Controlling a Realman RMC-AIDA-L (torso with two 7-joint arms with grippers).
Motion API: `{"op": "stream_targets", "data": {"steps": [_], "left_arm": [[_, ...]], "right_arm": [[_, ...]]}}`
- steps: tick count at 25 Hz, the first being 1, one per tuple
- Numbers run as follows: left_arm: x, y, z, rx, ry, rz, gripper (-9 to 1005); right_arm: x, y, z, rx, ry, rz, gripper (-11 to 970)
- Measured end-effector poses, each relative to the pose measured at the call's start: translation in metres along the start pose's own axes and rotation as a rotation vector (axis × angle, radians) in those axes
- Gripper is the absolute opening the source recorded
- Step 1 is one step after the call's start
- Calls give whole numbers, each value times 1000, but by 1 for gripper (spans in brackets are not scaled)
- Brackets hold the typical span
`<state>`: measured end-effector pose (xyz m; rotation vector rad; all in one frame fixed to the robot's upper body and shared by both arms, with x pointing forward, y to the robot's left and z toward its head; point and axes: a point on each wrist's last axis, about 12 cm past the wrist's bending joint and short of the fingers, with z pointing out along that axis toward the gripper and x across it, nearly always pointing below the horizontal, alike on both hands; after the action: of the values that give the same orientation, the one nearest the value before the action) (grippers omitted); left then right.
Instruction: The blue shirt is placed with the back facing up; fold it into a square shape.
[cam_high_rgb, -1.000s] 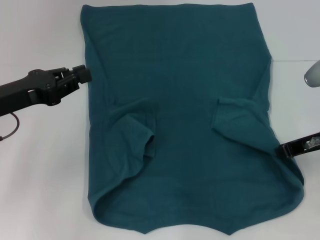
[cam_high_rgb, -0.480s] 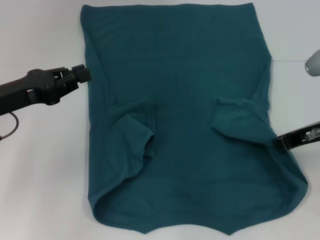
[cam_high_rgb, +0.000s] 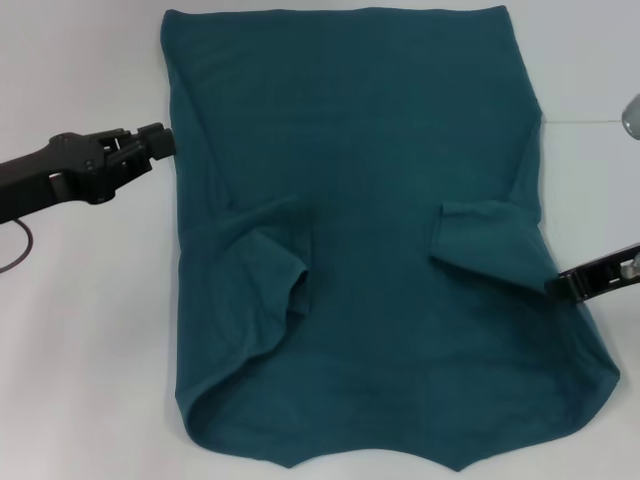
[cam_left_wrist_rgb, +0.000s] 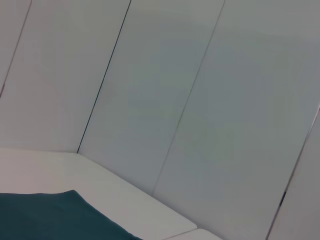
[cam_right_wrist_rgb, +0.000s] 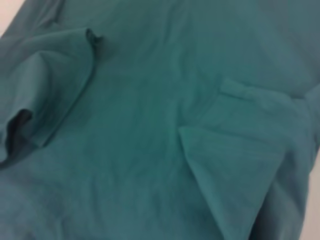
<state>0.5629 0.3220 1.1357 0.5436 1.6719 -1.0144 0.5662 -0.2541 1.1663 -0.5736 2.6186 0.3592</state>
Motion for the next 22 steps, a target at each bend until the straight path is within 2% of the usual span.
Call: {"op": "stream_targets", "data": {"steps": [8, 12, 17, 22], "left_arm": [[-2, 0, 4, 6, 6, 14, 172], [1, 1, 1, -12, 9, 8, 172], [2, 2, -1, -19, 10, 6, 171], [2, 2, 0, -18, 11, 7, 171]], "right_arm": [[-16, 12, 26, -63, 93, -40, 9], [-21, 14, 29, -66, 96, -58, 10], [-29, 15, 27, -60, 70, -75, 215], [-37, 18, 21, -115, 11, -98, 323]]}}
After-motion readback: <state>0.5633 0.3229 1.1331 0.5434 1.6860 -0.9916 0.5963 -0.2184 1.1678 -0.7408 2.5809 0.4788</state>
